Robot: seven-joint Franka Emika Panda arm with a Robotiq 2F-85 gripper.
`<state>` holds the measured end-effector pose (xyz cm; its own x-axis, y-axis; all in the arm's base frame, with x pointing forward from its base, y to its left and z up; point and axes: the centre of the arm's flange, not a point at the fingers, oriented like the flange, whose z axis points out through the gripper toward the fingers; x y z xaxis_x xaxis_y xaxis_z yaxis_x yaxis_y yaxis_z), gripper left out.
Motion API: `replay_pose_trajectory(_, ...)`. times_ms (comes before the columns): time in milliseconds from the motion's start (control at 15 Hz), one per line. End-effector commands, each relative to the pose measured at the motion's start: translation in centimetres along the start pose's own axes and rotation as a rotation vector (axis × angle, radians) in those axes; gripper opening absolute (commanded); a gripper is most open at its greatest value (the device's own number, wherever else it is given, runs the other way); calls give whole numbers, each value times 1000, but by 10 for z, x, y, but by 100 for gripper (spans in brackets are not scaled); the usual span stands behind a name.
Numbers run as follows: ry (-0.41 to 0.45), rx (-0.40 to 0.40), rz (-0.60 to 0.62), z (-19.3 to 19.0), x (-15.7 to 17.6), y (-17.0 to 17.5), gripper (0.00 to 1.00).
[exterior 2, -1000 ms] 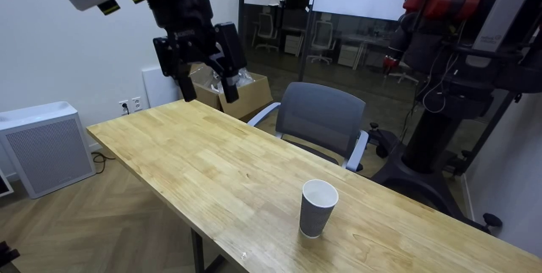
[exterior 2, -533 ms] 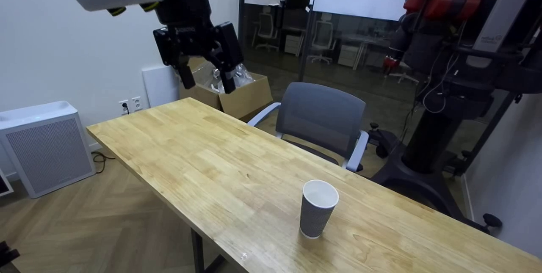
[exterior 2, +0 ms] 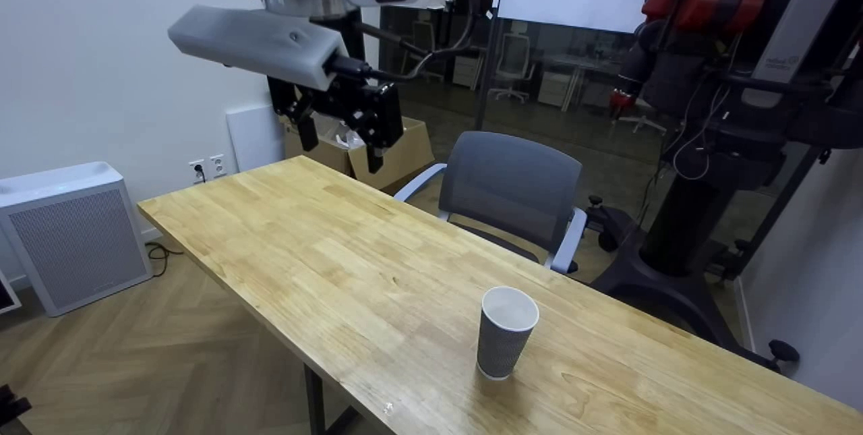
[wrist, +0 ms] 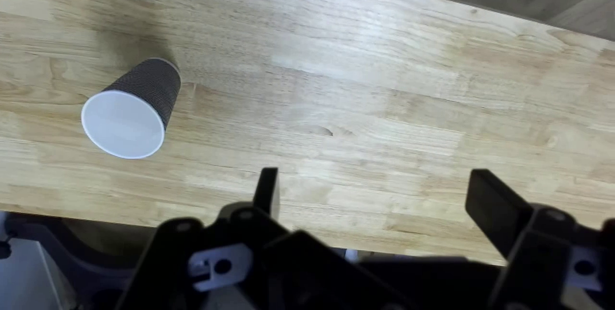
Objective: Pick up the cup and move it to the center of the table
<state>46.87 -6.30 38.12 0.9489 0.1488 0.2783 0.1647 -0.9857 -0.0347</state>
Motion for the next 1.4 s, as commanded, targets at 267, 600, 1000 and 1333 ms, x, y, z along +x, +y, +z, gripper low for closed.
replay_pose_trajectory(267, 2, 0, -2, -1, 1, -1, 100)
replay_pose_trajectory(600, 14, -46, 94, 14, 19, 63, 100)
replay_pose_trajectory(1000, -63, -70, 140, 29, -5, 117, 100)
replay_pose_trajectory(1333, -112, -78, 189, 49, 16, 148, 100)
